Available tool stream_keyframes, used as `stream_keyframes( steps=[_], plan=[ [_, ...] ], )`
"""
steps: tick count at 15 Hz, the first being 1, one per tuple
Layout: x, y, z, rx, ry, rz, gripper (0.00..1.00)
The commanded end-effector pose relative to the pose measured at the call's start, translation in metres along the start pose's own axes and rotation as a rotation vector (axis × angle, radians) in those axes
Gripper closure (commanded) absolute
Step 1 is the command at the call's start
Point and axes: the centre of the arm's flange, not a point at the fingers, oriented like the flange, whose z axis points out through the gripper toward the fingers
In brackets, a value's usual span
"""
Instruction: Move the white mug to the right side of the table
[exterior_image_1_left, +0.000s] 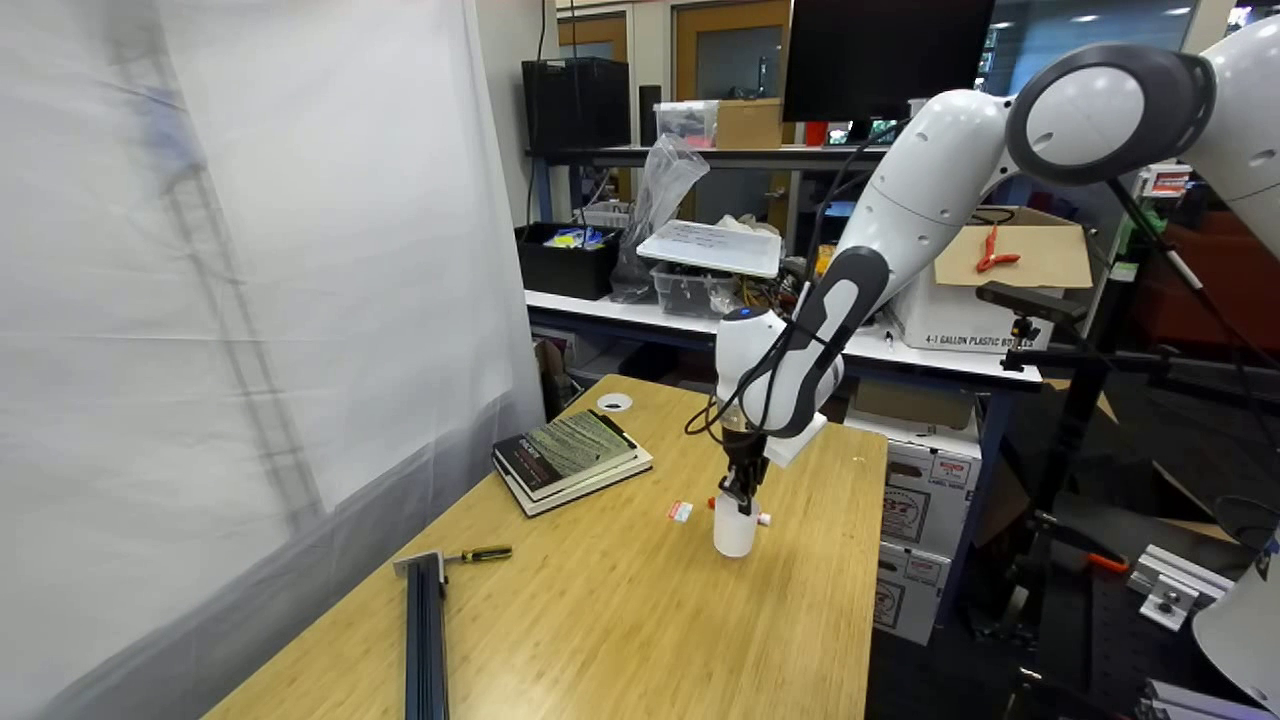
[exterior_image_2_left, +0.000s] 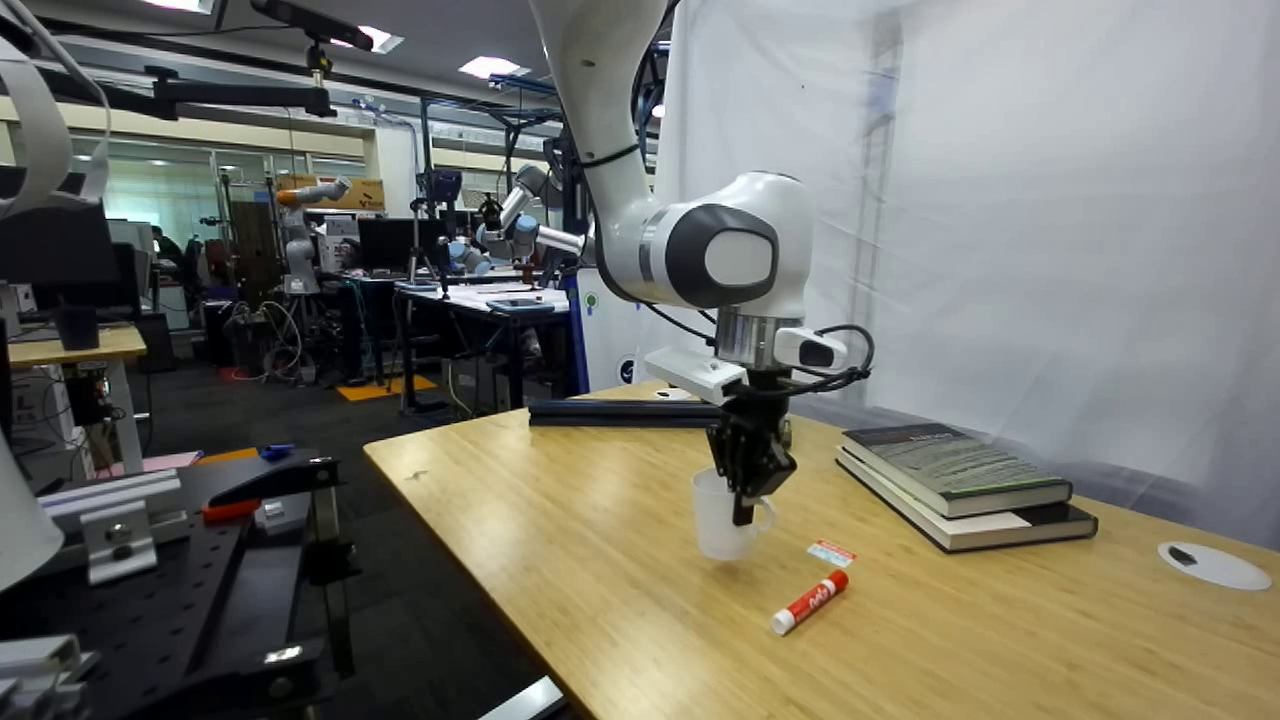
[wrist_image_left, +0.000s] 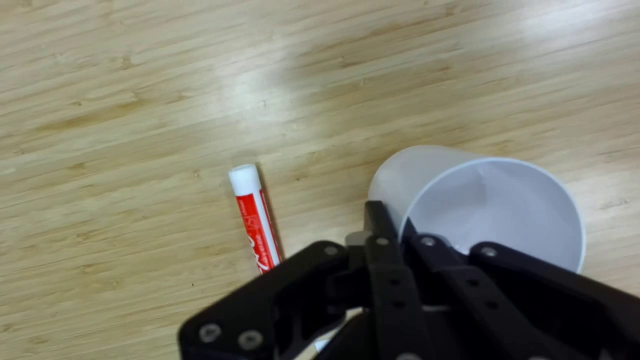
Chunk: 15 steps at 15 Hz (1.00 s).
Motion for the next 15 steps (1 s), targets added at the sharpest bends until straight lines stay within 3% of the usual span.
stream_keyframes(
  steps=[1,15],
  plan=[
    [0.000,0.004,0.002,0.023,-0.008,0.003,0.99],
    [0.001,0.003,0.014,0.027,-0.029,0.004,0.99]
  ],
)
